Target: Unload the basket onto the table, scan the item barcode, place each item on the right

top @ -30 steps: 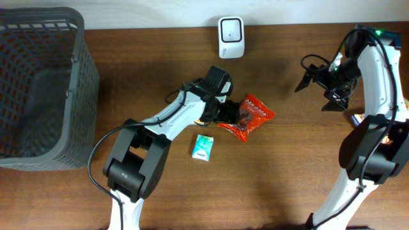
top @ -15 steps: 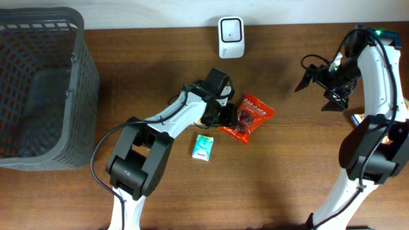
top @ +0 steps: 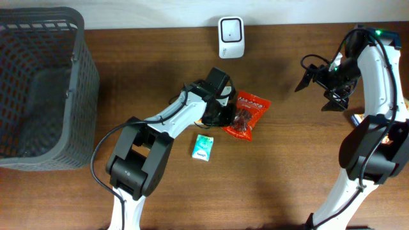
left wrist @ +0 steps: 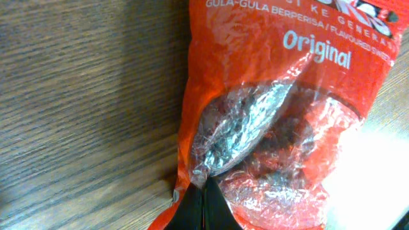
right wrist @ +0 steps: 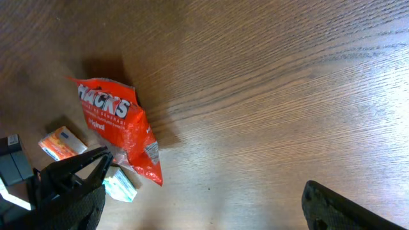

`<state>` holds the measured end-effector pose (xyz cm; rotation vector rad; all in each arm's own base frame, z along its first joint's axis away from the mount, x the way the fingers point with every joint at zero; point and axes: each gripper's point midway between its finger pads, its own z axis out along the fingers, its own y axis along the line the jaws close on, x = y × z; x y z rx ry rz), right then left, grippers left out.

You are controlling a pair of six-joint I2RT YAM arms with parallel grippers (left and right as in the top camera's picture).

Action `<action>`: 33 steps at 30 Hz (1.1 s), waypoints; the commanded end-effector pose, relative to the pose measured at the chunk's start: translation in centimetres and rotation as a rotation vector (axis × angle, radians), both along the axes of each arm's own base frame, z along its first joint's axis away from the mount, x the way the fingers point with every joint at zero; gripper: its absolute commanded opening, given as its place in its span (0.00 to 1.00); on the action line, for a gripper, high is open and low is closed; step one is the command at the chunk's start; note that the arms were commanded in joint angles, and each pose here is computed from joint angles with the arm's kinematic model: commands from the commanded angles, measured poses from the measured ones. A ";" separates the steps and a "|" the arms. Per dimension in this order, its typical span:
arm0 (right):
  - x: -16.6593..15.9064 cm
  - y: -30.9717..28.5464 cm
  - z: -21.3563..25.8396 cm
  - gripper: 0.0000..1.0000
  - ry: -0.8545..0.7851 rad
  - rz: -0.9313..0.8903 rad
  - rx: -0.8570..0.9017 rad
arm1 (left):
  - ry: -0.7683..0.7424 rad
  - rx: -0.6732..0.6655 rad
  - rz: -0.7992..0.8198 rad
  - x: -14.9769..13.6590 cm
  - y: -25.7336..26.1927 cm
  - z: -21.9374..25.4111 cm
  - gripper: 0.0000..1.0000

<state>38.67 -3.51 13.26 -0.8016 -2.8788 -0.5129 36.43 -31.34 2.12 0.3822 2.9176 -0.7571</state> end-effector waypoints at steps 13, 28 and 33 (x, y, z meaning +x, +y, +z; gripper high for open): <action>0.2 -0.1 0.7 0.98 -0.023 -0.002 -0.004 | -0.647 0.510 0.042 7.3 8.5 13.7 0.00; 0.1 -0.1 0.7 0.98 -0.023 -0.002 -0.004 | -0.797 1.073 -0.196 5.2 5.7 6.9 0.00; 0.2 -0.1 0.7 0.98 -0.022 -0.002 -0.004 | -0.808 1.027 -0.295 2.8 2.0 5.0 0.13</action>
